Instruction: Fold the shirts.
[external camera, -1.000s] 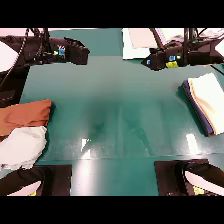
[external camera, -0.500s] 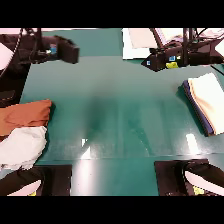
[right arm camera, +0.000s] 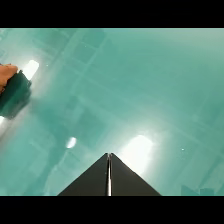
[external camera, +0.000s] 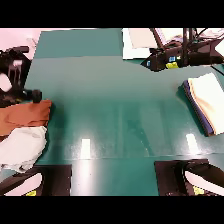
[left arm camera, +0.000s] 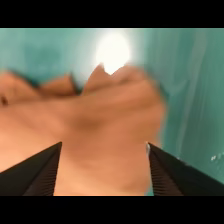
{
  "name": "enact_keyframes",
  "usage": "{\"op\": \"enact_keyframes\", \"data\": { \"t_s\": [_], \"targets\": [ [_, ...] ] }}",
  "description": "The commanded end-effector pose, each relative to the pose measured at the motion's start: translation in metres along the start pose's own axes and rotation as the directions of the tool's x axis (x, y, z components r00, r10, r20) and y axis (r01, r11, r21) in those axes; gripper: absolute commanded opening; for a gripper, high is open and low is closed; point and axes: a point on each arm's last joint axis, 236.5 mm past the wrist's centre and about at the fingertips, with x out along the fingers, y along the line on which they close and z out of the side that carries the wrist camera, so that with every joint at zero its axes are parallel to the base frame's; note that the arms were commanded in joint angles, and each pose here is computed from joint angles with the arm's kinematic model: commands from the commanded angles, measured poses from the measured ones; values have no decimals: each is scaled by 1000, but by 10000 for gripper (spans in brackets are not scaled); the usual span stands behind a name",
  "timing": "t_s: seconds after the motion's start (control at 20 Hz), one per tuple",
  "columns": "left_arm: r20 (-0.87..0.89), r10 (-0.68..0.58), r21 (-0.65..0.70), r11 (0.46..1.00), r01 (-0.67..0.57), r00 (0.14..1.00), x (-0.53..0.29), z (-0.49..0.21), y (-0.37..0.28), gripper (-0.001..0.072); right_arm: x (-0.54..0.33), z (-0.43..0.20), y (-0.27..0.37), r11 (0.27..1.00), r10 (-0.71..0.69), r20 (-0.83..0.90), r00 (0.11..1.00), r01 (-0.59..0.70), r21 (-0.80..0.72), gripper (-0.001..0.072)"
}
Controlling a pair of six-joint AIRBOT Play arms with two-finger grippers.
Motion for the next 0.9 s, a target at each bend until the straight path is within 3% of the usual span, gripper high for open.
{"op": "enact_keyframes", "data": {
  "t_s": [0.0,0.05,0.1,0.15,0.2,0.25,0.4,0.55,0.7,0.85],
  "targets": [
    [-55,14,-60,998,-17,998,41,-40,13,621,0,1,0,1000,0,4,1000,0,0,16],
    [-59,6,-66,998,-9,998,43,-42,11,619,0,2,0,1000,0,7,1000,0,0,16],
    [-55,2,-70,998,-6,998,42,-42,10,570,0,2,0,1000,-1,8,1000,1,0,16],
    [-53,2,-70,997,-6,999,40,-40,10,334,0,2,0,1000,-1,10,1000,1,0,16],
    [-45,4,-72,997,-7,999,36,-35,11,144,0,3,0,1000,-1,11,1000,1,0,16],
    [-20,5,-76,997,-7,1000,29,-26,13,25,-1,3,1,1000,-1,14,1000,1,-2,16],
    [187,15,-91,996,2,982,-39,34,21,24,-17,20,7,1000,-9,96,995,11,-19,16],
    [515,-18,-6,1000,25,857,-176,103,9,23,-54,54,17,998,-24,267,963,38,-46,16],
    [702,-161,141,986,86,694,-305,124,-38,23,-102,82,17,997,-61,425,903,72,-10,15],
    [758,-360,323,932,167,544,-380,120,-102,22,-143,92,0,992,-128,499,857,120,48,15]
  ]
}}
